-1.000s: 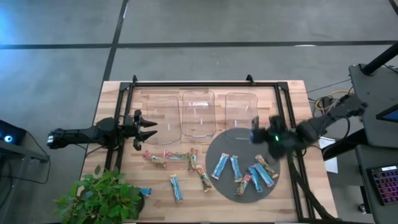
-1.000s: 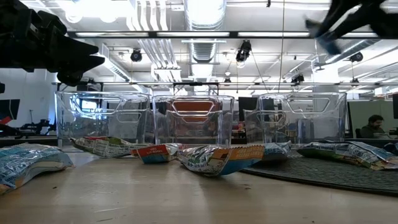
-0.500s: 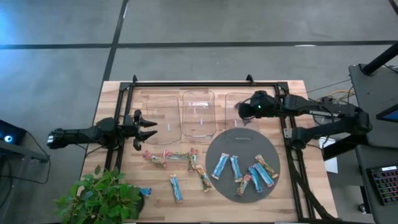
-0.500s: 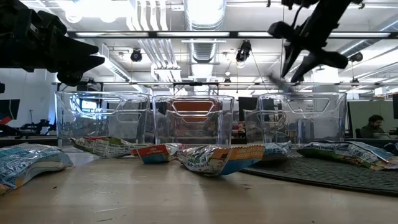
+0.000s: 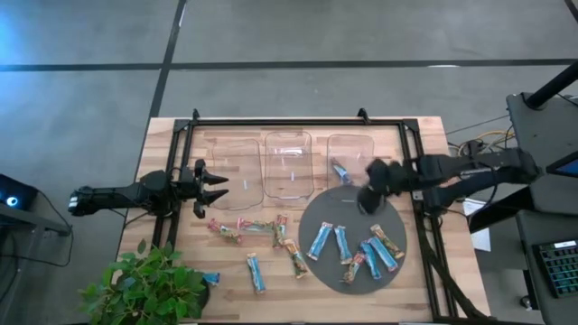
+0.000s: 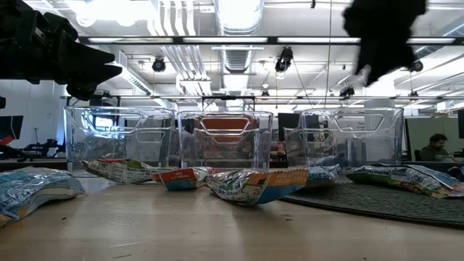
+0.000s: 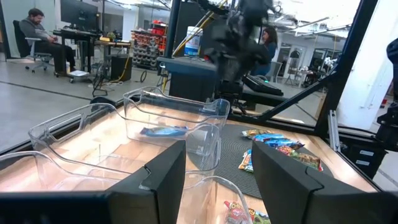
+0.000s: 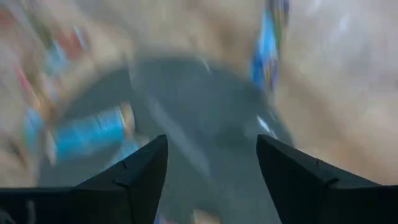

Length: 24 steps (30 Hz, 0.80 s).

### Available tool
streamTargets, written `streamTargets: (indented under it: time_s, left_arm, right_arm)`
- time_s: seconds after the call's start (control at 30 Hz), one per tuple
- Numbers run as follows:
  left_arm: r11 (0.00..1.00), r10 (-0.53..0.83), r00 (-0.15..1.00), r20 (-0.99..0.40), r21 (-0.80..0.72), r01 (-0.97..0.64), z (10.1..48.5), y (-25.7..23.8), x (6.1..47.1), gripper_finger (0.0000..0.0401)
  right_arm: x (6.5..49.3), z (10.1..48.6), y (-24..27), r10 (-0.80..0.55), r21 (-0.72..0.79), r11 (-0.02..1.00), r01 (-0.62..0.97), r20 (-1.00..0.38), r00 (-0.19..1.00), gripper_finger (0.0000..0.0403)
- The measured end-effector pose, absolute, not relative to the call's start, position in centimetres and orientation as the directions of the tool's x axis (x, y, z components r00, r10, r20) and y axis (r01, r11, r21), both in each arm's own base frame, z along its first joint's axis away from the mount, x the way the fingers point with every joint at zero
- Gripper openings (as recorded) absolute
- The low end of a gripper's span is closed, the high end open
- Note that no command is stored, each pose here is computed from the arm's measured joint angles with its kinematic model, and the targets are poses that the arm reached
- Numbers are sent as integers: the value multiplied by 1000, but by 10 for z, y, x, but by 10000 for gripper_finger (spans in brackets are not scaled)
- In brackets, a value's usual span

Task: Pick and place Granola Bars by type
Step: Put the orange snack bar into the middle transparent bin

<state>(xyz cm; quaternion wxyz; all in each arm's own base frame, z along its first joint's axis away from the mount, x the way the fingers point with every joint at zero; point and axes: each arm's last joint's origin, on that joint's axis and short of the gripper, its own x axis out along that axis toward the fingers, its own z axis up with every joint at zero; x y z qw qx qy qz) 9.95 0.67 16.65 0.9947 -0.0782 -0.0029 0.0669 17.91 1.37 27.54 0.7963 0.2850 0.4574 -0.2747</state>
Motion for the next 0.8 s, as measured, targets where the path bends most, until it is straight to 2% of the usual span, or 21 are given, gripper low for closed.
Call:
streamTargets:
  time_s: [0.13, 0.23, 0.37, 0.5, 0.67, 0.8]
  left_arm:
    - [979, 133, 991, -5, -156, -132, 167, 7, 100, 168]
    - [979, 133, 991, -5, -156, -132, 167, 7, 100, 168]
    - [979, 133, 991, -5, -156, -132, 167, 7, 100, 168]
    - [979, 133, 991, -5, -156, -132, 167, 7, 100, 168]
    - [979, 133, 991, -5, -156, -132, 167, 7, 100, 168]
    - [979, 133, 991, -5, -156, -132, 167, 7, 100, 168]
  right_arm:
    - [159, 264, 48, -122, 101, 681, 725, -961, 248, 229]
    - [148, 258, 70, -99, 55, 627, 777, -984, 150, 229]
    - [146, 244, 91, -121, -12, 548, 836, -991, 65, 231]
    - [155, 223, 101, -137, -99, 514, 852, -990, -32, 231]
    - [172, 193, 113, -110, -115, 534, 838, -992, -65, 233]
    - [176, 172, 115, -112, -132, 511, 850, -990, -87, 232]
